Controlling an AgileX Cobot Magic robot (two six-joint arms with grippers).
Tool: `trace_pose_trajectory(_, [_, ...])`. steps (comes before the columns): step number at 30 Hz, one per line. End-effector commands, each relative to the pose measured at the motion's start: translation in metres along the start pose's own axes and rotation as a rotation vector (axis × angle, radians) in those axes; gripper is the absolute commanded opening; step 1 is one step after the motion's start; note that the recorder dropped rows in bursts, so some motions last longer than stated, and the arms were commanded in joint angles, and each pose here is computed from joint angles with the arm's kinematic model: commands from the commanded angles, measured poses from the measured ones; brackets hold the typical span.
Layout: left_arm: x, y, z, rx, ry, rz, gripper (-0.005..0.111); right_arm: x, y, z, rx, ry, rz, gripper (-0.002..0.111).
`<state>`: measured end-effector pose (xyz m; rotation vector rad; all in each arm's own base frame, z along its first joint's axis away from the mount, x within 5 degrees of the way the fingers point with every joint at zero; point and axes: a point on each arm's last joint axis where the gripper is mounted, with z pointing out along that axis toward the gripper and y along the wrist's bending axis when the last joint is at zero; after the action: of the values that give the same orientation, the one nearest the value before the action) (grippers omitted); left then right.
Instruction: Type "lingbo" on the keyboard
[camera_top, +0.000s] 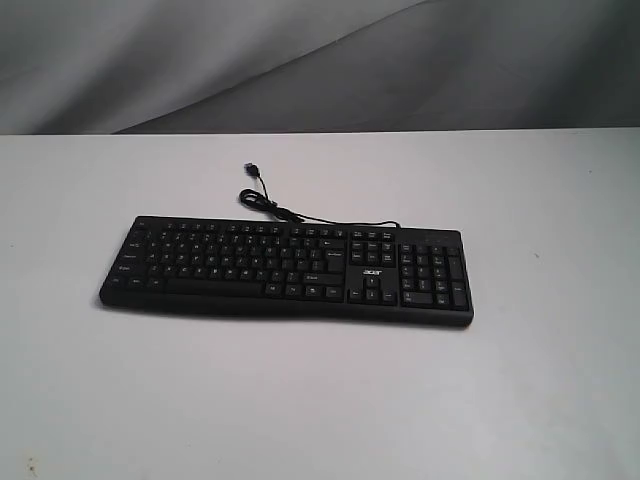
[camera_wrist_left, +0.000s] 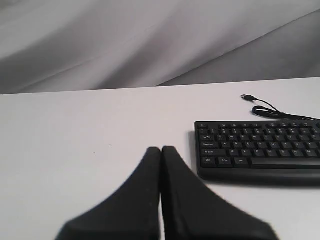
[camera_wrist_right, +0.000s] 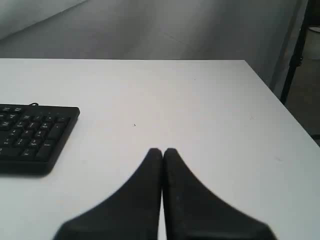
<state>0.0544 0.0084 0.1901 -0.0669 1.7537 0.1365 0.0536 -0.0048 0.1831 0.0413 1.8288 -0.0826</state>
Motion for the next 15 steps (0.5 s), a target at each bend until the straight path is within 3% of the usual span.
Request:
trace_pose_trajectory(1, [0.001, 0.000, 0.000, 0.001, -0.006, -0.006, 0.001, 0.001, 0.000, 0.000, 0.000, -0.003, 0.011, 0.000])
trace_pose_trajectory(8, [0.001, 0.000, 0.000, 0.001, -0.006, -0.006, 0.001, -0.020, 0.000, -0.003, 0.005, -0.239, -0.012, 0.000])
trace_pose_trajectory(15, [0.001, 0.000, 0.000, 0.001, -0.006, -0.006, 0.001, -0.025, 0.000, -0.004, 0.005, -0.293, -0.013, 0.000])
